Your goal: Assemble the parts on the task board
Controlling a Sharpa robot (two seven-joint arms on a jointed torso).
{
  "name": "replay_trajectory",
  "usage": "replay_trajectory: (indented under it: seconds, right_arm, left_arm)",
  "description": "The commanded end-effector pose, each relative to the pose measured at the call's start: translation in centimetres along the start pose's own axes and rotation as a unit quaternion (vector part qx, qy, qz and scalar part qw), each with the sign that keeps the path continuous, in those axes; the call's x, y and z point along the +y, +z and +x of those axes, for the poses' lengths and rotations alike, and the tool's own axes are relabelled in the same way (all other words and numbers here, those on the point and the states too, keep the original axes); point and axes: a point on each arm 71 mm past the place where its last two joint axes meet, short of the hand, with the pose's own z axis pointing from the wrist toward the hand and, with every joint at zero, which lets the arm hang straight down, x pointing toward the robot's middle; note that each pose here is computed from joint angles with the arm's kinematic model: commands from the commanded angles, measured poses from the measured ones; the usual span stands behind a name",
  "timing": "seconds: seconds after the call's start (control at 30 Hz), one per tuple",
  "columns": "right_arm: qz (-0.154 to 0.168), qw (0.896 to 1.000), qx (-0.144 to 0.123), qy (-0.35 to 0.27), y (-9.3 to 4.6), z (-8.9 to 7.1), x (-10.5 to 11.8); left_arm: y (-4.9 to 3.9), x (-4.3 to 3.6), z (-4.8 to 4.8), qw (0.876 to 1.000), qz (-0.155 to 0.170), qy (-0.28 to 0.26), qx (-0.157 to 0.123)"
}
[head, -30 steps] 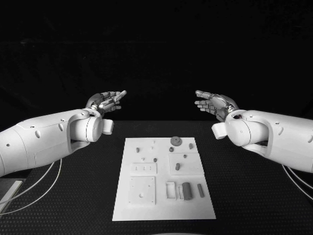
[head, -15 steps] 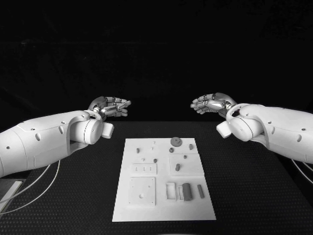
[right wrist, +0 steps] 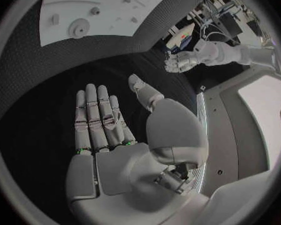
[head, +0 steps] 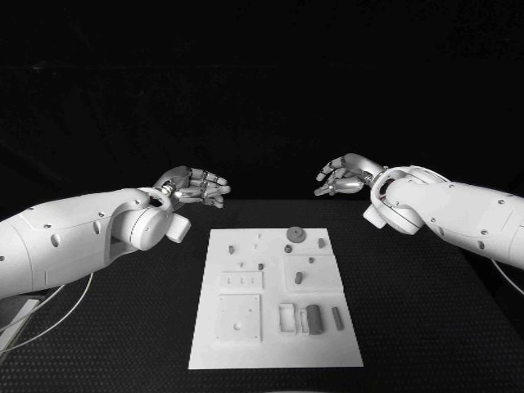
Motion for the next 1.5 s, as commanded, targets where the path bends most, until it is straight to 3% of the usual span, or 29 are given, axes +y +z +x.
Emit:
replay_trajectory:
  seconds: [0.03,0.37,0.7,1.03,1.17,1.5]
  right_arm:
    - [-0.018,0.992,0.020,-0.121,0.4,0.5,0.6]
    - [-0.039,0.976,0.020,-0.214,1.1,1.2,1.8]
    - [-0.040,0.972,0.017,-0.232,1.2,2.8,1.7]
    - [-0.040,0.965,0.037,-0.255,1.4,3.6,1.8]
    - [-0.042,0.965,0.057,-0.251,0.8,4.7,1.9]
    - [-0.043,0.963,0.079,-0.255,0.3,5.8,1.8]
  left_arm:
    - [-0.60,-0.44,0.77,0.999,0.015,0.011,0.029]
    - [-2.09,-2.41,1.34,0.998,0.034,0.007,0.051]
    - [-2.12,-4.73,1.17,0.997,0.058,0.012,0.055]
    - [-2.26,-5.06,1.48,0.996,0.059,0.012,0.060]
    - [-2.17,-5.12,1.72,0.996,0.060,0.012,0.063]
    - [-2.19,-5.01,1.41,0.996,0.058,0.012,0.061]
